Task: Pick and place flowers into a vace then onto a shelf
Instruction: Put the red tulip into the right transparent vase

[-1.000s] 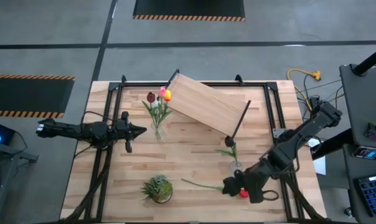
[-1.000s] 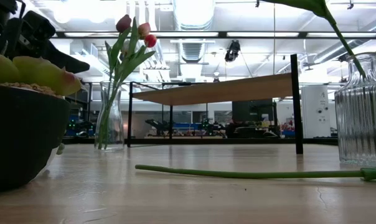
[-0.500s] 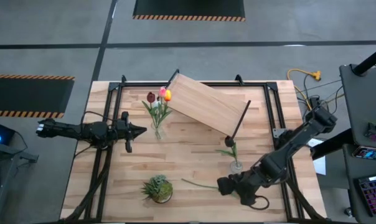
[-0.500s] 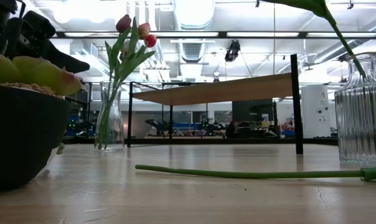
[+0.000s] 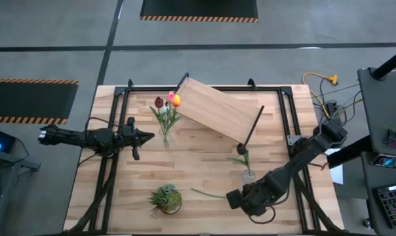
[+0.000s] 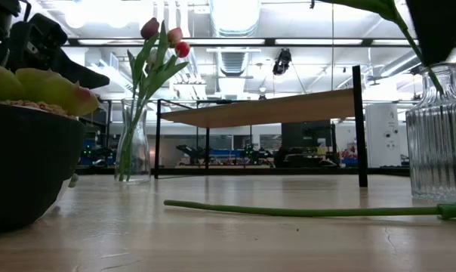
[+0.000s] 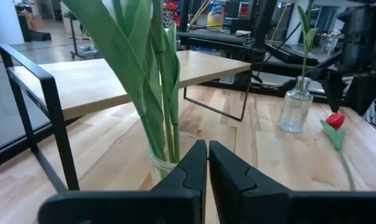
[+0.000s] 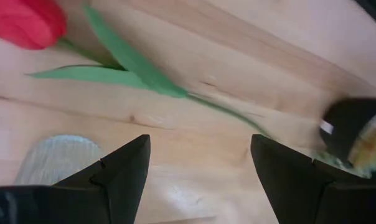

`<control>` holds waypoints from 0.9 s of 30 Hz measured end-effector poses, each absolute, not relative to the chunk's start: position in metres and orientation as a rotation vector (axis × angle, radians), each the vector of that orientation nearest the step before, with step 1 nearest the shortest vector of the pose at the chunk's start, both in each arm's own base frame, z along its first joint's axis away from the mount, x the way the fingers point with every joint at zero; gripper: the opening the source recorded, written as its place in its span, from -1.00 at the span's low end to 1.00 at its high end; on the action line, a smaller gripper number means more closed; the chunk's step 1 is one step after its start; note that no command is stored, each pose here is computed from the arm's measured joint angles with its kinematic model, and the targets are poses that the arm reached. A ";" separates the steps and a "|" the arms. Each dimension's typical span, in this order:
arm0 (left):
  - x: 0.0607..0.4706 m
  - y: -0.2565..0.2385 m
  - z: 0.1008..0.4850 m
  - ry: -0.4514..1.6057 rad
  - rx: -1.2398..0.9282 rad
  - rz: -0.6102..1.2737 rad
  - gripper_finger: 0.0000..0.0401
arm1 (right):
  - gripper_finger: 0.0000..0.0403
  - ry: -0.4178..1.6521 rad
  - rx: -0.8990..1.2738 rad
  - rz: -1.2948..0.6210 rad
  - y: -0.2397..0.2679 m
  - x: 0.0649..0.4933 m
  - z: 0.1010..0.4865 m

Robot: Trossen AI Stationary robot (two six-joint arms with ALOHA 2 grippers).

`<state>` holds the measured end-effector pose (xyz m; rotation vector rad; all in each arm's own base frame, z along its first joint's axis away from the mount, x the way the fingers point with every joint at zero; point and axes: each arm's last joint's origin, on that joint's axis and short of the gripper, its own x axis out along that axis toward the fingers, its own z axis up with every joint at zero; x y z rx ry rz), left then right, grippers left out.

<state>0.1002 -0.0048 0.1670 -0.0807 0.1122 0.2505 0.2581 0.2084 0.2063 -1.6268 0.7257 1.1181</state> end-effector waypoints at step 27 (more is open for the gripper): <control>0.100 -0.004 0.168 0.104 -0.078 0.270 -1.00 | 0.34 0.724 -1.789 1.293 0.221 0.257 0.155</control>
